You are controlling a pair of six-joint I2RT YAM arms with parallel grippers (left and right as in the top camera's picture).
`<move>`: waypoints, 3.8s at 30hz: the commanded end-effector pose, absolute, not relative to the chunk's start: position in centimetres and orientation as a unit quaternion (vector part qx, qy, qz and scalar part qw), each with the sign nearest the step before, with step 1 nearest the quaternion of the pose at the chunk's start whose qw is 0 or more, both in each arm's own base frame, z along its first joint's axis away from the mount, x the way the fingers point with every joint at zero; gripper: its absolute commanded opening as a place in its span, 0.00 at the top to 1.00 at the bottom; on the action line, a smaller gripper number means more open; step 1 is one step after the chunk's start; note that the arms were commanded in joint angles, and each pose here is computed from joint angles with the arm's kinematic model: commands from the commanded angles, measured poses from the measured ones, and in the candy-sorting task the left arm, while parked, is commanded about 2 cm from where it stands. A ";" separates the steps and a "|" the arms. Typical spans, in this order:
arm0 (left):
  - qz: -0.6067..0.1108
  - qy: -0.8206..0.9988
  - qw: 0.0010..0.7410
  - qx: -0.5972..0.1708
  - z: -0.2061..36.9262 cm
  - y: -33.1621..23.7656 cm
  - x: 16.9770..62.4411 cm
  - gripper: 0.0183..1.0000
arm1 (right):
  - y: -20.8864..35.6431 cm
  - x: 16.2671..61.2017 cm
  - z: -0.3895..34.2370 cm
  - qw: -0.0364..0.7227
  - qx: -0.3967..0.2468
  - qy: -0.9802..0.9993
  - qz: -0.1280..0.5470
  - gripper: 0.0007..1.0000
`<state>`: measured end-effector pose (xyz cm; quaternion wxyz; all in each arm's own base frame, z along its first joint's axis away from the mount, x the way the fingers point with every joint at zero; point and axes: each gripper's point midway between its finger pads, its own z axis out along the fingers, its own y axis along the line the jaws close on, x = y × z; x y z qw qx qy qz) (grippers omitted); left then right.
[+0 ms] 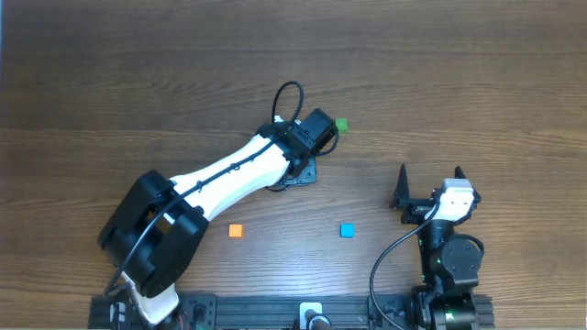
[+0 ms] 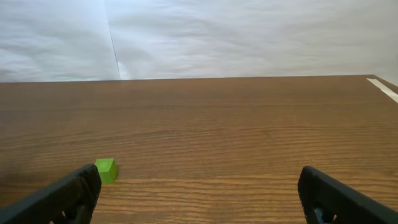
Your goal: Stack Cubes
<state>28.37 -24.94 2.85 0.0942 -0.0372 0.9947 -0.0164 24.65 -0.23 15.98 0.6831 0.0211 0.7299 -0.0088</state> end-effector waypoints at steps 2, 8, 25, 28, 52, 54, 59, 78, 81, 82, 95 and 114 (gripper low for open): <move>-0.008 0.995 0.094 -0.041 2.3 -24.6 28.5 0.89 | -0.5 24.6 15.7 0.681 0.027 0.731 -0.012 0.01; -0.009 0.995 0.092 -0.041 2.3 -24.6 28.5 0.88 | -0.5 24.6 15.7 0.681 0.027 0.731 -0.012 0.01; -0.010 0.995 0.085 -0.040 1.8 -24.8 28.4 0.79 | -0.5 24.6 15.7 0.681 0.028 0.731 -0.012 0.01; -0.010 0.995 0.085 -0.041 1.8 -24.8 28.4 0.69 | -0.5 24.6 15.7 0.681 0.027 0.731 -0.012 0.01; -0.119 0.969 0.207 -0.059 16.1 -22.8 28.8 0.00 | -0.5 24.6 15.7 0.681 0.027 0.731 -0.012 0.01; -0.103 0.971 0.204 -0.076 17.1 -21.0 27.3 0.00 | -0.5 24.6 15.7 0.681 0.027 0.731 -0.012 0.01; -0.064 0.980 0.172 -0.080 14.6 -17.3 22.0 0.00 | -0.5 24.6 15.7 0.681 0.027 0.731 -0.012 0.01; -0.020 0.989 0.115 -0.091 2.3 -13.5 16.0 0.02 | -0.5 24.6 15.7 0.681 0.027 0.731 -0.012 0.01; -0.007 0.990 0.112 -0.091 1.6 -13.0 15.8 0.04 | -0.5 24.6 15.7 0.681 0.027 0.731 -0.012 0.01; -0.003 0.990 0.112 -0.091 1.5 -12.9 15.8 0.05 | -0.5 24.6 15.7 0.681 0.027 0.731 -0.012 0.01; 0.019 0.992 0.120 -0.034 0.4 -13.0 16.6 0.11 | -0.5 24.6 15.7 0.681 0.027 0.731 -0.012 0.01; 0.026 0.993 0.117 -0.023 0.0 -13.0 16.7 0.48 | -0.5 24.6 15.7 0.681 0.027 0.731 -0.012 0.01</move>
